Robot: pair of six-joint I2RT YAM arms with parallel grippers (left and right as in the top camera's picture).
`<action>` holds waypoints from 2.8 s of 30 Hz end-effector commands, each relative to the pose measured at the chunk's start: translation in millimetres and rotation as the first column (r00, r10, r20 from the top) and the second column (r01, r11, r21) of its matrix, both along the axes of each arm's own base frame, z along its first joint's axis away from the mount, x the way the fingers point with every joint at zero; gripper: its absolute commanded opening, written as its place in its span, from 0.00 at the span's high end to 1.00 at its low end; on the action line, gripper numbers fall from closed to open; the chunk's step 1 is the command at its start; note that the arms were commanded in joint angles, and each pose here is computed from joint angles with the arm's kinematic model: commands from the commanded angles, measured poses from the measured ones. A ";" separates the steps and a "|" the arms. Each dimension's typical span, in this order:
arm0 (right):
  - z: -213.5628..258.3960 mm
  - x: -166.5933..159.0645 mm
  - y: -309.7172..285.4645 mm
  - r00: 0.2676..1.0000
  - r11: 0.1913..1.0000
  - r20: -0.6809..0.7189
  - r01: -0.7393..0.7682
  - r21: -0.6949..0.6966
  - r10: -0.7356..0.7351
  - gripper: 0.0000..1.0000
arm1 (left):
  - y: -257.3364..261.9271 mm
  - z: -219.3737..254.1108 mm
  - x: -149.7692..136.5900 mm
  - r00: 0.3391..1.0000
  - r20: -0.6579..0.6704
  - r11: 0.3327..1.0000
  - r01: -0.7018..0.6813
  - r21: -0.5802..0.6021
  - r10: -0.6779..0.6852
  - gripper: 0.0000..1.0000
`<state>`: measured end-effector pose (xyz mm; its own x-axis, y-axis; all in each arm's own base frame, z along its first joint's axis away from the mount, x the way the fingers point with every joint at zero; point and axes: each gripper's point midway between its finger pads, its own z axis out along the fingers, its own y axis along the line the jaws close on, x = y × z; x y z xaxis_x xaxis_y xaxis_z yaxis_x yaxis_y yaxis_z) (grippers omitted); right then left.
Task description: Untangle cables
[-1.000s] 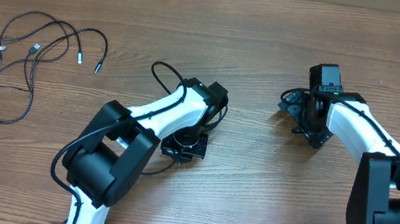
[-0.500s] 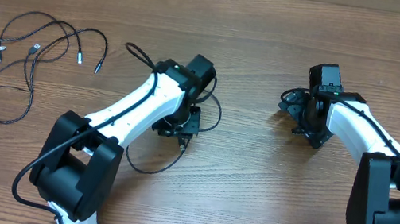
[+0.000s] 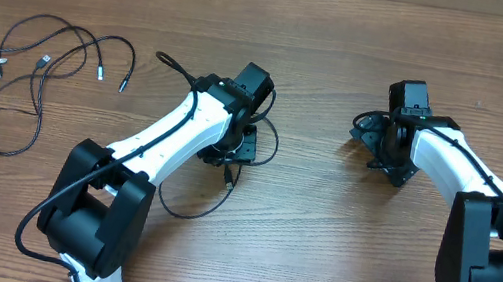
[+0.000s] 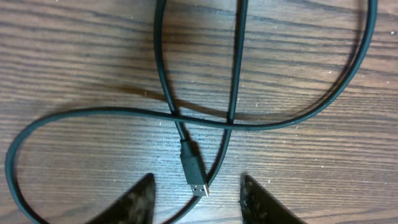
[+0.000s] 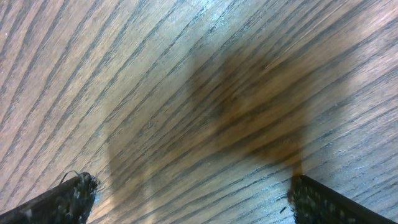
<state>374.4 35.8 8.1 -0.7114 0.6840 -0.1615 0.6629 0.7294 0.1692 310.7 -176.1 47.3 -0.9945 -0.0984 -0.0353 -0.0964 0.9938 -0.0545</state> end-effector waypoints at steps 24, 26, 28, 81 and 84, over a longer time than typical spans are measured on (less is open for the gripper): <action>-15.1 -10.8 -1.2 0.999 1.000 -0.049 -0.002 -0.004 0.002 0.00 | 5.1 -1.0 22.8 0.992 0.097 0.996 -0.085 0.040 0.081 0.54; -15.1 -10.8 -1.2 0.999 1.000 -0.049 -0.002 -0.004 0.002 0.00 | 4.4 -0.8 24.4 0.991 0.103 0.996 -0.085 0.036 0.081 0.53; -15.1 -10.8 -1.2 0.999 1.000 -0.049 -0.002 -0.004 0.002 0.00 | 4.4 -0.5 26.0 0.990 0.111 0.996 -0.086 0.037 0.082 0.54; -15.1 -10.8 -1.2 0.999 1.000 -0.049 -0.002 -0.004 0.002 0.00 | 11.5 -47.3 28.8 0.973 0.207 0.994 -0.108 0.020 0.101 0.52; -15.1 -10.8 -1.2 0.999 1.000 -0.049 -0.002 -0.004 0.002 0.00 | 11.5 -47.3 28.8 0.973 0.206 0.994 -0.107 0.020 0.101 0.52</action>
<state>374.2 35.7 8.1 -0.7113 0.6843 -0.1609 0.6633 0.7291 0.1688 342.2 -168.6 6.8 -0.9495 -0.1923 -0.2481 -0.1793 0.9810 -0.0739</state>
